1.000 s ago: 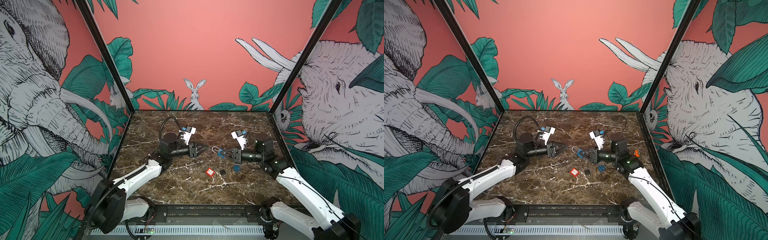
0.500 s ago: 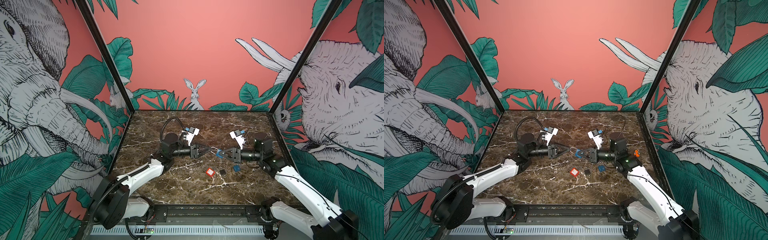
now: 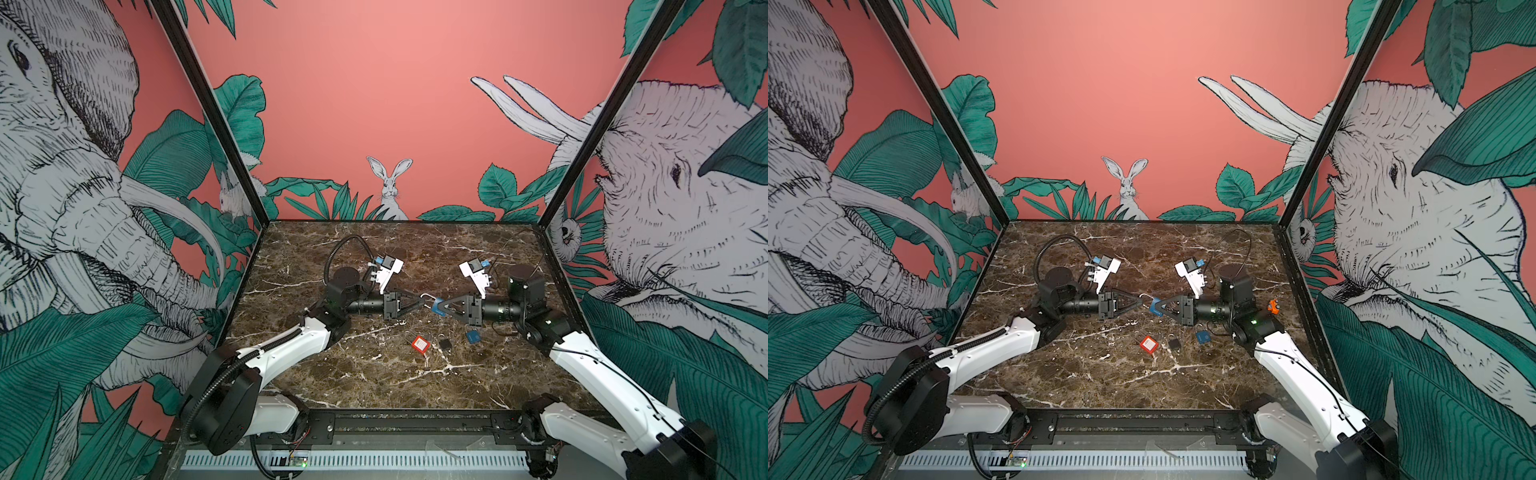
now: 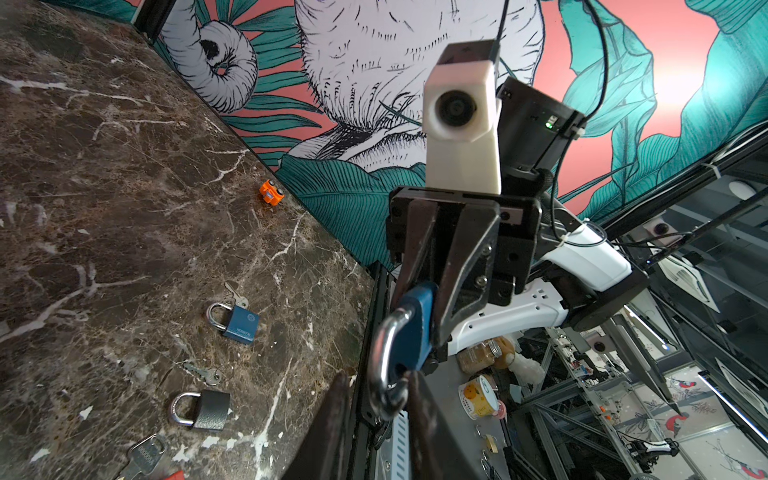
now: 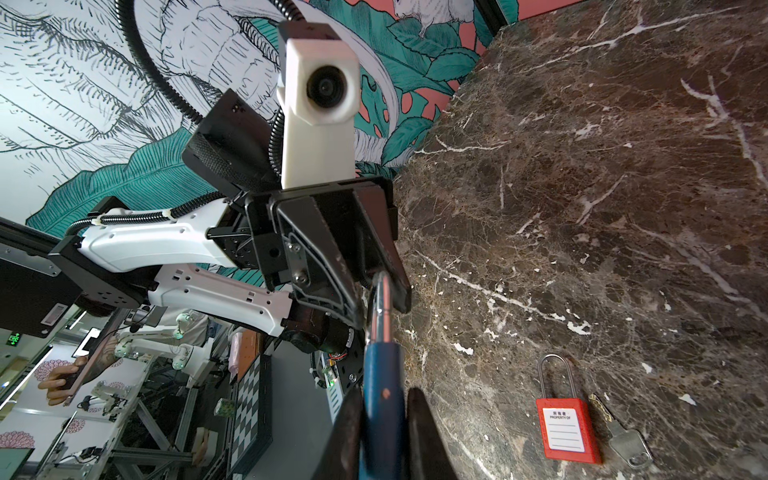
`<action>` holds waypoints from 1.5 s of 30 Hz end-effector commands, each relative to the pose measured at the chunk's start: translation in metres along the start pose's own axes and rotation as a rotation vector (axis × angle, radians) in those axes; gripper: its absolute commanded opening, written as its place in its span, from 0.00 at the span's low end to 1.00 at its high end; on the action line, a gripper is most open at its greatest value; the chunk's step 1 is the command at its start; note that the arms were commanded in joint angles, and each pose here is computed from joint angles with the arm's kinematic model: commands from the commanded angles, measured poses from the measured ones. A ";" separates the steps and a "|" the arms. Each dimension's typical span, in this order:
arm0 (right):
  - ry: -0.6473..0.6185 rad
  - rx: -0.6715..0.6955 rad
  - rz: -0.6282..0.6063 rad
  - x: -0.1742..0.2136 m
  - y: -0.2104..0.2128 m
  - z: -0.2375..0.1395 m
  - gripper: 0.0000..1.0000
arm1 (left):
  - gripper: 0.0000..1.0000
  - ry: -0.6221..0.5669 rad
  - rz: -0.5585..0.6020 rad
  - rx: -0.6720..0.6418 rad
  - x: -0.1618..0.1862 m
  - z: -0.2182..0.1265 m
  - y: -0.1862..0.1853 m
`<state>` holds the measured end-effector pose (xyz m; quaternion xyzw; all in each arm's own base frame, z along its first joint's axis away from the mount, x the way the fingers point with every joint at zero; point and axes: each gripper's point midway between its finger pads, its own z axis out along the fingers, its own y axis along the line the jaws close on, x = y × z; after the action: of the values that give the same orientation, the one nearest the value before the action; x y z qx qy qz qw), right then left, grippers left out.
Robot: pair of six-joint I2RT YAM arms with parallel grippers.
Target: Lock with the key
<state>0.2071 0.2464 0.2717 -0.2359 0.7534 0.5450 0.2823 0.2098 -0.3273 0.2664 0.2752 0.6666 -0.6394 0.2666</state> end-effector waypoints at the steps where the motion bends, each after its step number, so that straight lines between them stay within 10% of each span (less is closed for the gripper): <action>1: -0.027 -0.052 -0.067 -0.011 0.015 -0.002 0.00 | 0.23 -0.016 0.060 0.038 -0.012 0.001 -0.016; 15: -0.018 -0.060 -0.065 -0.009 0.011 0.001 0.00 | 0.15 -0.015 0.064 0.054 -0.014 0.003 -0.023; 18: -0.015 -0.059 -0.063 -0.008 0.010 0.002 0.00 | 0.00 -0.012 0.066 0.054 -0.013 0.004 -0.024; 45: -0.131 -0.051 -0.173 -0.052 -0.002 0.016 0.00 | 0.00 0.188 0.164 0.295 0.033 0.038 -0.094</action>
<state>0.2174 0.2513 0.2710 -0.2616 0.7278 0.5660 0.2855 0.2061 -0.3464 0.2811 0.2871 0.6597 -0.6357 0.2798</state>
